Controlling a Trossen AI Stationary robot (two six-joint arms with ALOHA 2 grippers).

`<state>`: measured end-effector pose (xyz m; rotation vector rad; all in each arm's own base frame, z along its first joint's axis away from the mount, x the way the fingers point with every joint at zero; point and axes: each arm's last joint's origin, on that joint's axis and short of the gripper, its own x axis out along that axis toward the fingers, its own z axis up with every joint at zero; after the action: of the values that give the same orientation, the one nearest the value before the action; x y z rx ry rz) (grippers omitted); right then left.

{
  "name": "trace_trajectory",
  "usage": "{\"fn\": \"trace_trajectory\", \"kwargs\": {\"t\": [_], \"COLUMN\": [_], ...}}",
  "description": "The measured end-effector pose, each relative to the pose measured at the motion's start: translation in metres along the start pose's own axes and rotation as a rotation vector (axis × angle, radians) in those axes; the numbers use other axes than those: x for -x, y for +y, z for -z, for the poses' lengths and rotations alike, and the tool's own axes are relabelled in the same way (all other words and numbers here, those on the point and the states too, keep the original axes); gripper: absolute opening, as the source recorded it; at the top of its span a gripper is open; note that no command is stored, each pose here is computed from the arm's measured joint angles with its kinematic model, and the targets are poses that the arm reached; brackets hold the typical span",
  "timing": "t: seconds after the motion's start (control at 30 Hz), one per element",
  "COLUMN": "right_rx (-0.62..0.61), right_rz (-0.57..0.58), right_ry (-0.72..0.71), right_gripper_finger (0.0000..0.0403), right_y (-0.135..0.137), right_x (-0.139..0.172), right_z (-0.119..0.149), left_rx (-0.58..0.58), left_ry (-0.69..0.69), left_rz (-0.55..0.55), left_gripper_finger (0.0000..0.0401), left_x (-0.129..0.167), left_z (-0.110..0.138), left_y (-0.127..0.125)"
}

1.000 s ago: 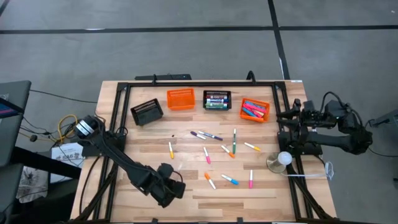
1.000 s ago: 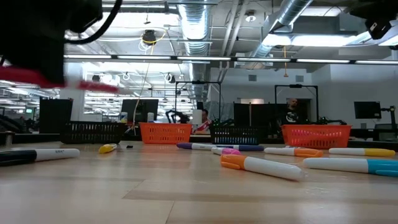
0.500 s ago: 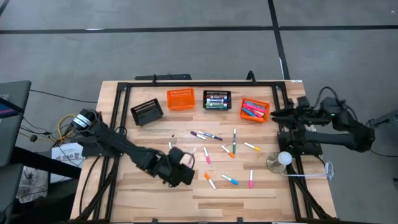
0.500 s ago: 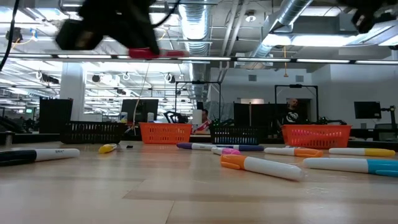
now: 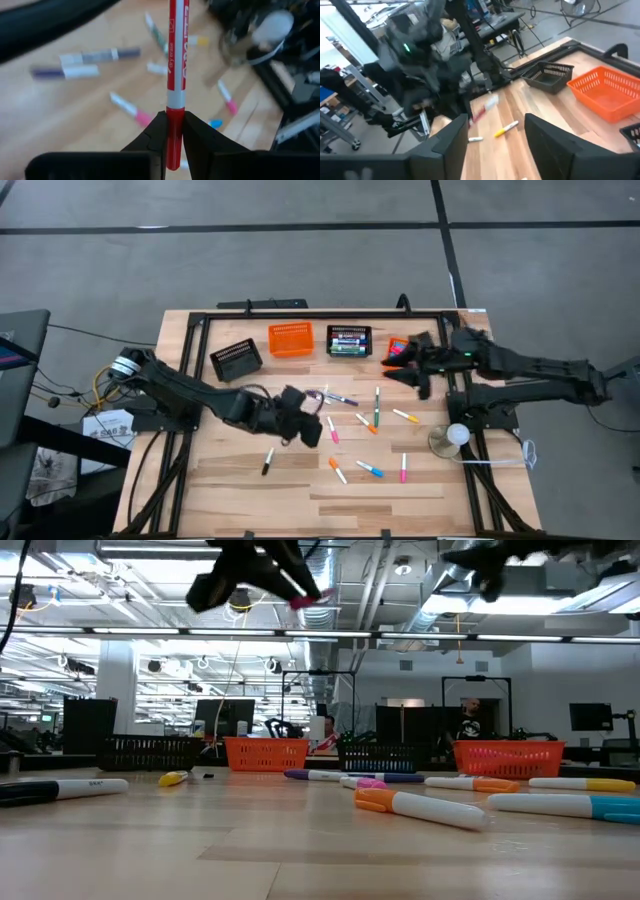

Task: Pick & Place Markers
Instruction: Put the red marker into the left orange bin

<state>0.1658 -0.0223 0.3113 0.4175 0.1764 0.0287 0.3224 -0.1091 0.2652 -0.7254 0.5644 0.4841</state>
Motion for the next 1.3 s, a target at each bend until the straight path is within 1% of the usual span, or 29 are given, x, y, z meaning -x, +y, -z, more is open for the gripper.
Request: {"fn": "trace_trajectory", "kwargs": {"t": [0.07,0.13,0.23,0.33,0.4,0.5,0.7,0.8,0.9,1.07,1.2,1.3], "right_rx": [-0.002,0.004,0.022,0.024,0.011,-0.025,-0.031,-0.009,-0.004,0.028,0.032,0.039], "right_rz": [0.007,-0.005,-0.055,-0.107,-0.133,-0.154,-0.194,-0.211,-0.204,-0.198,-0.201,-0.223], "right_ry": [0.003,-0.027,-0.080,-0.144,-0.162,-0.151,-0.125,-0.135,-0.144,-0.159,-0.154,-0.147], "right_gripper_finger": [0.0202,0.0220,0.0241,0.0250,0.0250,0.0250,0.0250,0.0250,0.0250,0.0250,0.0250,0.0250], "right_y": [-0.005,-0.009,-0.012,-0.018,-0.024,-0.036,-0.050,-0.053,-0.059,-0.072,-0.081,-0.088], "right_x": [-0.014,-0.028,-0.048,-0.066,-0.076,-0.092,-0.116,-0.123,-0.128,-0.127,-0.122,-0.116], "right_z": [0.000,-0.002,-0.005,-0.009,-0.009,-0.007,-0.018,-0.028,-0.036,-0.047,-0.050,-0.054], "left_rx": [-0.008,-0.016,-0.024,-0.043,-0.056,-0.081,-0.139,-0.160,-0.171,-0.203,-0.281,-0.331], "left_ry": [-0.066,-0.132,-0.200,-0.248,-0.273,-0.305,-0.337,-0.327,-0.317,-0.300,-0.295,-0.252], "left_rz": [0.004,0.012,0.038,0.034,0.026,-0.001,-0.081,-0.099,-0.111,-0.125,-0.196,-0.294], "left_gripper_finger": [0.0039,0.0039,0.0043,0.0042,0.0039,0.0040,0.0040,0.0038,0.0041,0.0038,0.0039,0.0040], "left_x": [0.012,0.025,0.044,0.054,0.058,0.059,0.051,0.047,0.043,0.039,0.036,0.033], "left_z": [-0.014,-0.027,-0.046,-0.058,-0.064,-0.074,-0.094,-0.105,-0.115,-0.128,-0.139,-0.147], "left_y": [0.002,0.004,0.008,0.012,0.015,0.021,0.036,0.045,0.054,0.065,0.079,0.098]}}
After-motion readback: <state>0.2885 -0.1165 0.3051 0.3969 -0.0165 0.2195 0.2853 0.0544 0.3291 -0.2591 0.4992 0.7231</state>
